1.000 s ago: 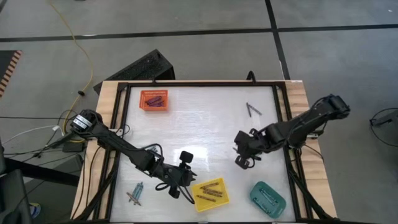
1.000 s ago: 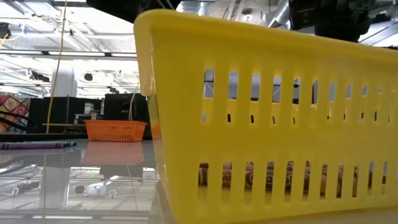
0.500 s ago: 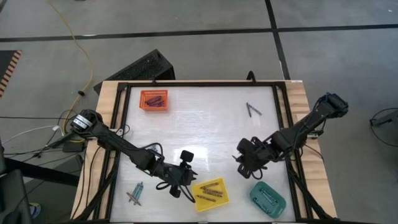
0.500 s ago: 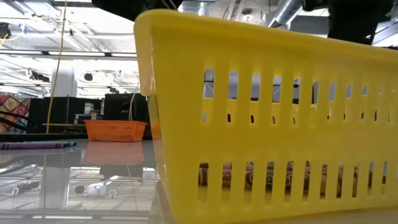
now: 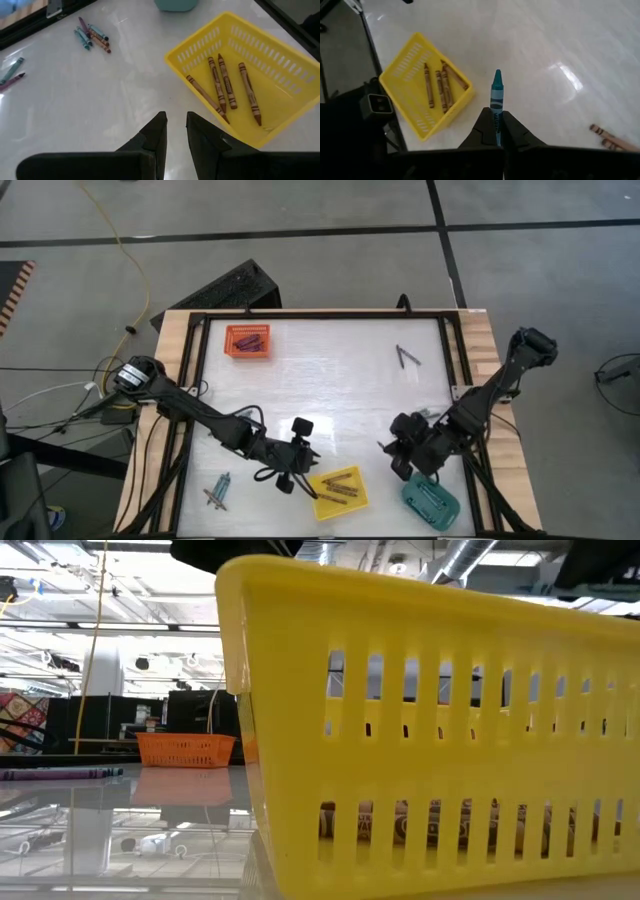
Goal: Sort crayons
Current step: Put the green crayon into the green bin
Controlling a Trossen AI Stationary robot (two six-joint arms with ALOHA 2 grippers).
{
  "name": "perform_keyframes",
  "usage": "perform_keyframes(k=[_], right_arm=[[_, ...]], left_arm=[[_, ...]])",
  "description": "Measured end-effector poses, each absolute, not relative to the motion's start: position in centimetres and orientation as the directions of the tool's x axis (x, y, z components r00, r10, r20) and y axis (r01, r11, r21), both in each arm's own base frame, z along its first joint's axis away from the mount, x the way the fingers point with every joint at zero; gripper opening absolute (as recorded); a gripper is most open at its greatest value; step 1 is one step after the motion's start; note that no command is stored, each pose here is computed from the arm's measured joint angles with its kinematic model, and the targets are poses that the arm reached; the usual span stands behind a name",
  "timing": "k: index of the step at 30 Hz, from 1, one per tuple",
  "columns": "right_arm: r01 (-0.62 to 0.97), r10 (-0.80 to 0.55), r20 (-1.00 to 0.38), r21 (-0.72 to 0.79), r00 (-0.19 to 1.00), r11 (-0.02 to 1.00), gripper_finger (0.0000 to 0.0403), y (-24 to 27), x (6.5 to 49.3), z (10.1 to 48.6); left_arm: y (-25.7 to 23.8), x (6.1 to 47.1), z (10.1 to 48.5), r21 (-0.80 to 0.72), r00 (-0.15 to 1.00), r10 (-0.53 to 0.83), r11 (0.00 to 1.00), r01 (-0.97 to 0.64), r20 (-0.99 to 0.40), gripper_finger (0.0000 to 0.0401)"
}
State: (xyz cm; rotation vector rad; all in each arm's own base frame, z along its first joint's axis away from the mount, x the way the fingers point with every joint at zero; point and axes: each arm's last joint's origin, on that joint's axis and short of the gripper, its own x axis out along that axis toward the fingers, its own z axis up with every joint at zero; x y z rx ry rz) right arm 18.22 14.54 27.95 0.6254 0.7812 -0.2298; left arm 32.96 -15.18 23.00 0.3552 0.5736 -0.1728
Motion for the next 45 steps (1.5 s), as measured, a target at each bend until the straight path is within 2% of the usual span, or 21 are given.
perform_keyframes(k=[7, 14, 24, 29, 45], right_arm=[[0.388, 0.064, -0.699, 0.468, 0.712, 0.794, 0.0000, 16.5, 18.8, 27.3], [0.371, 0.096, -0.742, 0.437, 0.663, 0.819, 0.0000, 19.3, 20.4, 27.3], [0.412, 0.045, -0.814, 0.340, 0.579, 0.846, 0.0000, 22.8, 21.1, 29.1], [0.470, 0.021, -0.844, 0.319, 0.535, 0.823, 0.0000, 24.3, 20.5, 28.7], [0.653, -0.022, -0.897, 0.303, 0.440, 0.694, 0.0000, 28.4, 15.5, 25.9]], left_arm=[[-15.1, 33.1, 23.0, 0.270, 0.827, -0.079, 0.924, 0.270, -0.557, 0.0064], [-14.8, 33.2, 23.1, 0.272, 0.830, -0.073, 0.926, 0.262, -0.552, 0.0064], [-14.6, 33.4, 23.2, 0.281, 0.836, -0.072, 0.923, 0.262, -0.545, 0.0064], [-14.1, 33.8, 23.4, 0.300, 0.848, -0.068, 0.918, 0.260, -0.526, 0.0064], [-10.5, 36.1, 24.1, 0.242, 0.884, -0.200, 0.915, 0.323, -0.423, 0.0064]])
